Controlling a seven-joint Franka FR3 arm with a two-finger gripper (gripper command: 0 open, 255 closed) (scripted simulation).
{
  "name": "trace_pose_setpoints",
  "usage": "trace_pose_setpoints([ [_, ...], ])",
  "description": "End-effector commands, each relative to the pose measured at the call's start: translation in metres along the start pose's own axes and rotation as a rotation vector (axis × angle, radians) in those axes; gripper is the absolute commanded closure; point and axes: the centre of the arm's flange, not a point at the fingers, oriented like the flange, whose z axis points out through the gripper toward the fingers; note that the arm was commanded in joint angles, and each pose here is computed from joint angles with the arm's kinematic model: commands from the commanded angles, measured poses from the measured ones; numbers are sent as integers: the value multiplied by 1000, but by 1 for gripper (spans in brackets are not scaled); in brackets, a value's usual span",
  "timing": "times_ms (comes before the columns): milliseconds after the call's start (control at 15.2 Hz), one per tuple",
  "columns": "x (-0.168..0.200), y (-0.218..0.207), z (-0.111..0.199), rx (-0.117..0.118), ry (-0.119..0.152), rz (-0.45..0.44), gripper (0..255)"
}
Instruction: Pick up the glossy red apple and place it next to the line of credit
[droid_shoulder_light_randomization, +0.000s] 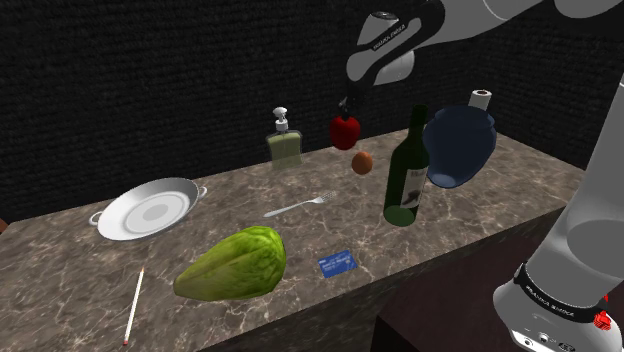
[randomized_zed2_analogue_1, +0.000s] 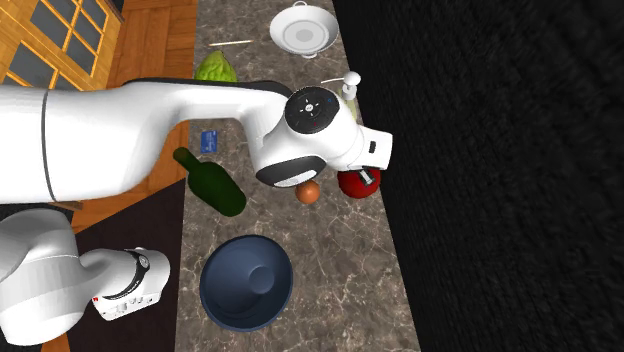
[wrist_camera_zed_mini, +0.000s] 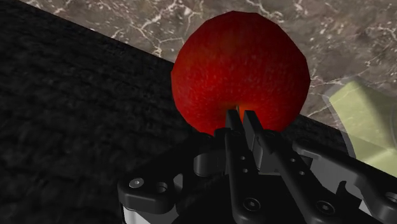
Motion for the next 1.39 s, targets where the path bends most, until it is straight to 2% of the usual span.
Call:
trace_pose_setpoints([
  [0,5,0,-10,0,0,0,255],
  [1320,48,5,-106,0,0,0,255],
])
